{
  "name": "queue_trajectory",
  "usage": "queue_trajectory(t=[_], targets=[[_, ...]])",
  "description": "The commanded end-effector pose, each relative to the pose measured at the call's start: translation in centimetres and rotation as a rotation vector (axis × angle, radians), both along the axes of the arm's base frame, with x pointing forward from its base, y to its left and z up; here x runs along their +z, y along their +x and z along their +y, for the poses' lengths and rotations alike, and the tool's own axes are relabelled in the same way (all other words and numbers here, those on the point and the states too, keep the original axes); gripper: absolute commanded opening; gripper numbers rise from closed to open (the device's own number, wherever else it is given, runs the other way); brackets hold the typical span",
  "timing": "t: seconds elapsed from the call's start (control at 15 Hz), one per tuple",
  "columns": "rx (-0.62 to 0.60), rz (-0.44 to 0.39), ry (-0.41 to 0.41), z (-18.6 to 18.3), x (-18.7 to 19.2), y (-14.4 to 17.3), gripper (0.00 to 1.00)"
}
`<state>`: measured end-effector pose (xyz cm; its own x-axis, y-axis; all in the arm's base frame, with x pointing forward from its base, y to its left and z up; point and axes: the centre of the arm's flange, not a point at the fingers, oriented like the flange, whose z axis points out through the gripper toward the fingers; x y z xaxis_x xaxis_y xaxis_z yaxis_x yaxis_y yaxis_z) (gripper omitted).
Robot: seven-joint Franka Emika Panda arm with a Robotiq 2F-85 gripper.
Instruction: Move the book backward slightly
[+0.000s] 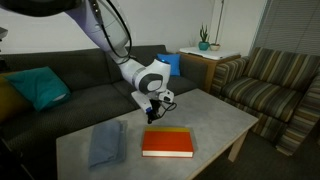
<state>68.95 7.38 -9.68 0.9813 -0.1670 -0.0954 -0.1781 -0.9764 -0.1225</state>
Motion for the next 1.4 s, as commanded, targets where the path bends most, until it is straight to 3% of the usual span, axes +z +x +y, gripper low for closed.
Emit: queue_trajectory(t=[0.0, 0.2, 0.73, 1.2, 1.27, 1.33], targets=[[-0.137, -0.039, 0.131, 0.1, -1.5, 2.7, 0.00], [-0.245, 0.002, 0.207, 0.6, -3.2, 3.0, 0.00], [-0.441, 0.090, 0.243, 0.2, -6.8, 2.5, 0.00], [-0.606, 0.053, 0.284, -5.2, -7.9, 2.2, 0.00], [-0.575, 0.067, 0.245, -4.5, -2.1, -1.9, 0.01], [-0.587, 0.065, 0.248, -5.1, -2.1, -1.9, 0.01]])
